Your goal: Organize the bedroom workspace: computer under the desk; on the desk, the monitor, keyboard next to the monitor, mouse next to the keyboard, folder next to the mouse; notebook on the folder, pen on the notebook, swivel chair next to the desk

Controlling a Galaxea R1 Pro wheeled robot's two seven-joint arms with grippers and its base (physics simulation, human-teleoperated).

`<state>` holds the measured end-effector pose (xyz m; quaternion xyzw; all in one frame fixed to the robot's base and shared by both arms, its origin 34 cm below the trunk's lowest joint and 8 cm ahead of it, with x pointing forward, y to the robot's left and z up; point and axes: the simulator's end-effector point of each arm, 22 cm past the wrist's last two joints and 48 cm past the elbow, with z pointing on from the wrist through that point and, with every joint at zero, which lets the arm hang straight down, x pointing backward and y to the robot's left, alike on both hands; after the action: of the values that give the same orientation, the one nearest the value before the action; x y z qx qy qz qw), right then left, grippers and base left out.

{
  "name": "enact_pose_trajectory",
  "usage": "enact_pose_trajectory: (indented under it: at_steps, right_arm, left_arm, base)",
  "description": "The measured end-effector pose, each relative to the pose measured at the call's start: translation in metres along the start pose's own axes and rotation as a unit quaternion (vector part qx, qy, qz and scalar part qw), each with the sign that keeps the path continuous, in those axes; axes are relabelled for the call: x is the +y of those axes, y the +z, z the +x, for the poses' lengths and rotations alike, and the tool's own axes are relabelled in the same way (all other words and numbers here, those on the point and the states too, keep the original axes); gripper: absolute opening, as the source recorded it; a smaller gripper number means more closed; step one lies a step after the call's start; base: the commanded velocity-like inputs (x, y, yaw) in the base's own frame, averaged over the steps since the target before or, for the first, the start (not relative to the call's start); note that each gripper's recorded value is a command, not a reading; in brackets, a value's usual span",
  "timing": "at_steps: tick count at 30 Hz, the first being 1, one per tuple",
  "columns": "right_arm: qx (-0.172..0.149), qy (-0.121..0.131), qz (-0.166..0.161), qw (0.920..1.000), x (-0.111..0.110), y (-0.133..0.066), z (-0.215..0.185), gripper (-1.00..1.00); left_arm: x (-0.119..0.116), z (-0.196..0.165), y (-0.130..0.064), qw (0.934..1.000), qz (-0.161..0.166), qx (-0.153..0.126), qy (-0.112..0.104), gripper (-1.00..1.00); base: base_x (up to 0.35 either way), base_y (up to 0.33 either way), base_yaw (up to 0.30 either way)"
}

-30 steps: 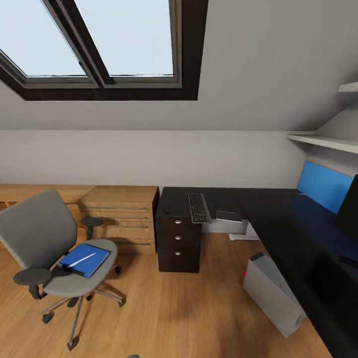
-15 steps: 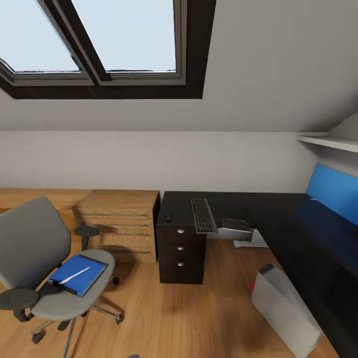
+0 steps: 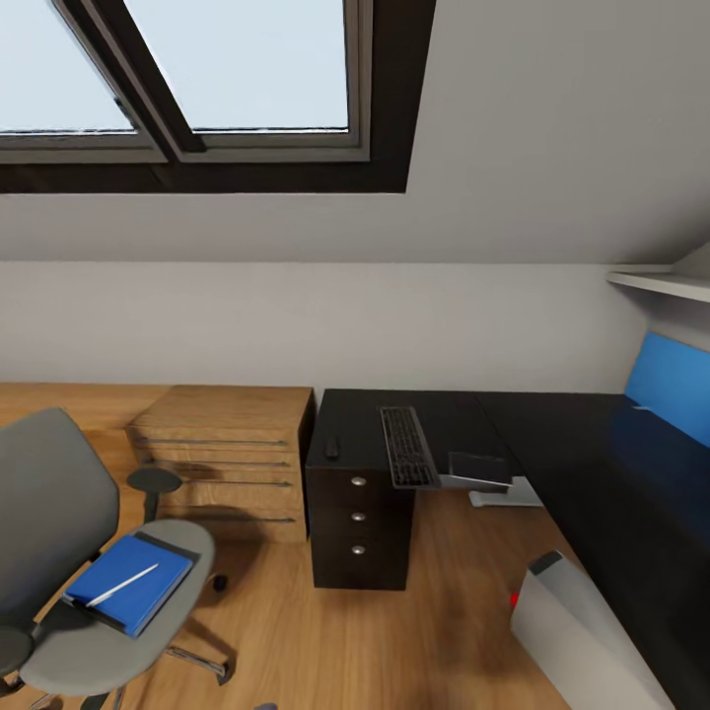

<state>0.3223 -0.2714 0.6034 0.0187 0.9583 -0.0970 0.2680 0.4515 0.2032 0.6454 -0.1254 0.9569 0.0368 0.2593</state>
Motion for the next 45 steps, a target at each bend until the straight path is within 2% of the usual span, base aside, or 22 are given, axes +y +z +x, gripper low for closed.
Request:
enact_pose_trajectory:
  at_steps: [45]
  right_arm:
    - [0.000,0.000,0.000,1.0000,0.0000,0.0000,0.0000,1.00]
  left_arm:
    - [-0.0015,0.0002,-0.0003,1.0000,0.001,0.000,0.002,1.00]
  base:
    - [0.327,-0.010,0.000]
